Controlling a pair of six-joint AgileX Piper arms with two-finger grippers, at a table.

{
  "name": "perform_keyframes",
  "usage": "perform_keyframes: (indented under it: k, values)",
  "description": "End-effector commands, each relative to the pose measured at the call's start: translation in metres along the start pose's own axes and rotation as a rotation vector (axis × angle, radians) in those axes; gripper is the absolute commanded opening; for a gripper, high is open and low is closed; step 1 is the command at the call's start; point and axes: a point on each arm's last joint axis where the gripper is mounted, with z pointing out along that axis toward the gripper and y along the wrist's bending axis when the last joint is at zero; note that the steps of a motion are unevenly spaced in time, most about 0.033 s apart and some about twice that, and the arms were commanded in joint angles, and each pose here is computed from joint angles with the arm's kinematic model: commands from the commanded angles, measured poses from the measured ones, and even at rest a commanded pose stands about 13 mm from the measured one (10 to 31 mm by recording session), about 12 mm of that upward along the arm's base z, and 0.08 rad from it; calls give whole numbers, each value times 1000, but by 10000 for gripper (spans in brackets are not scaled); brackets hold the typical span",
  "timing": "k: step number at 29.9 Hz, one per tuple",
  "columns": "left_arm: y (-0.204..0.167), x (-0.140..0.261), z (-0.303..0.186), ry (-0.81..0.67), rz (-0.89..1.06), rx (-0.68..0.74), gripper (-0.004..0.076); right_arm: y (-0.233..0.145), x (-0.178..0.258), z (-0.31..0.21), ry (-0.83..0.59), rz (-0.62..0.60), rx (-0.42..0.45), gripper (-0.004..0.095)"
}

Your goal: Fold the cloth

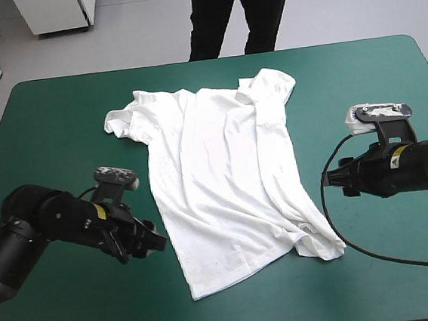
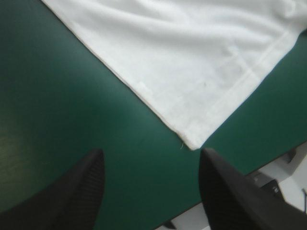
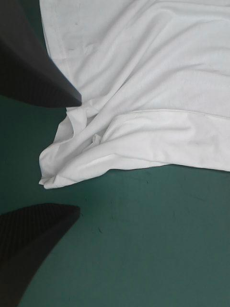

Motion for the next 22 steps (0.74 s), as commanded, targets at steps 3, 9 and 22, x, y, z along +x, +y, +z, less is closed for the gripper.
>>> perform_keyframes:
  k: [3, 9, 22]
  values:
    - [-35, -2, 31, 64, 139, 11, 421, 1, -5, -12, -69, 13, -7, 553]
    - [-61, -6, 71, 135, 148, -24, 421, 0, -6, -9, -59, 20, -3, 553]
    - [-82, 1, 129, 301, 213, -131, 421, 0, -5, -9, -51, 20, -1, 553]
